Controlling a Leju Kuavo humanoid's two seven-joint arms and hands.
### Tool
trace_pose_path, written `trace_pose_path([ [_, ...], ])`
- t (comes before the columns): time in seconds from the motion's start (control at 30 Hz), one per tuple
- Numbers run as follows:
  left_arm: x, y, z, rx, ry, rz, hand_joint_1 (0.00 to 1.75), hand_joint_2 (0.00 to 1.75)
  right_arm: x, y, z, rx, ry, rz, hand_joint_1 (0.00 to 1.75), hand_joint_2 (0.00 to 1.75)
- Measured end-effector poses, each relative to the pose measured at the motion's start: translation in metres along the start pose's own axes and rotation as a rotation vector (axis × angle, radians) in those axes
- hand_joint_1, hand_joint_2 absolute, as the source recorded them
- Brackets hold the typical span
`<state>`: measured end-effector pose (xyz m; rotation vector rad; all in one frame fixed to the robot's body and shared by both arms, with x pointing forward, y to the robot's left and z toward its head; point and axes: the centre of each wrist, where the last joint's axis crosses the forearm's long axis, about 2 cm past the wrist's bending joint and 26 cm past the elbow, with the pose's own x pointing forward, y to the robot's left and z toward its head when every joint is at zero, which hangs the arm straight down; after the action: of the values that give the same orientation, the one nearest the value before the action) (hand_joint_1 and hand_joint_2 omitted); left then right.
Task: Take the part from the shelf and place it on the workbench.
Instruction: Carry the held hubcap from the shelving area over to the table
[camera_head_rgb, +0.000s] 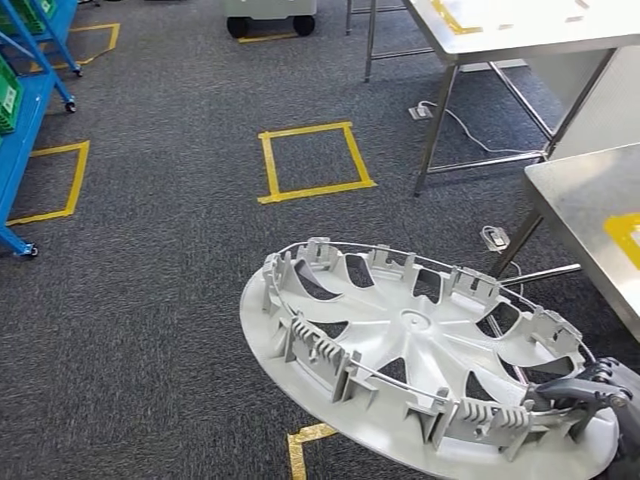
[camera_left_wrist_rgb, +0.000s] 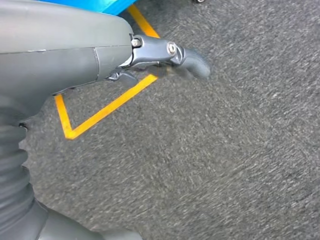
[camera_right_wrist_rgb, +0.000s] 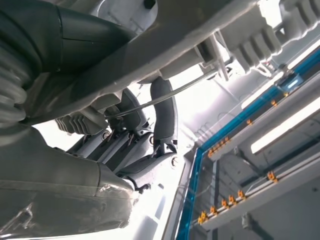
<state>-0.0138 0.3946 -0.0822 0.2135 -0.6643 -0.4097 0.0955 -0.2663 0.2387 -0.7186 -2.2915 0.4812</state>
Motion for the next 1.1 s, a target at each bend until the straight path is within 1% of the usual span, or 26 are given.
trace_pose_path([
  [0.33,-0.0026,0.0003,0.0022,-0.006,0.009,0.014,0.0,1.75,-0.0004,0.0004,-0.0012,-0.011,-0.008,-0.006,1.75,1.75],
  [0.67,0.0022,0.0007,0.0008,-0.005,-0.002,0.021,0.0,1.75,-0.0004,0.0,-0.0021,-0.044,-0.017,-0.03,1.75,1.75],
  [0.83,-0.0002,-0.0012,0.0033,-0.006,0.005,0.027,0.0,1.75,-0.0003,0.0,-0.0017,-0.046,-0.015,-0.032,1.75,1.75],
  [1.1,0.0009,0.0025,0.0042,0.005,0.018,0.023,0.0,1.75,0.0003,-0.0005,-0.0005,-0.072,-0.019,-0.026,1.75,1.75],
])
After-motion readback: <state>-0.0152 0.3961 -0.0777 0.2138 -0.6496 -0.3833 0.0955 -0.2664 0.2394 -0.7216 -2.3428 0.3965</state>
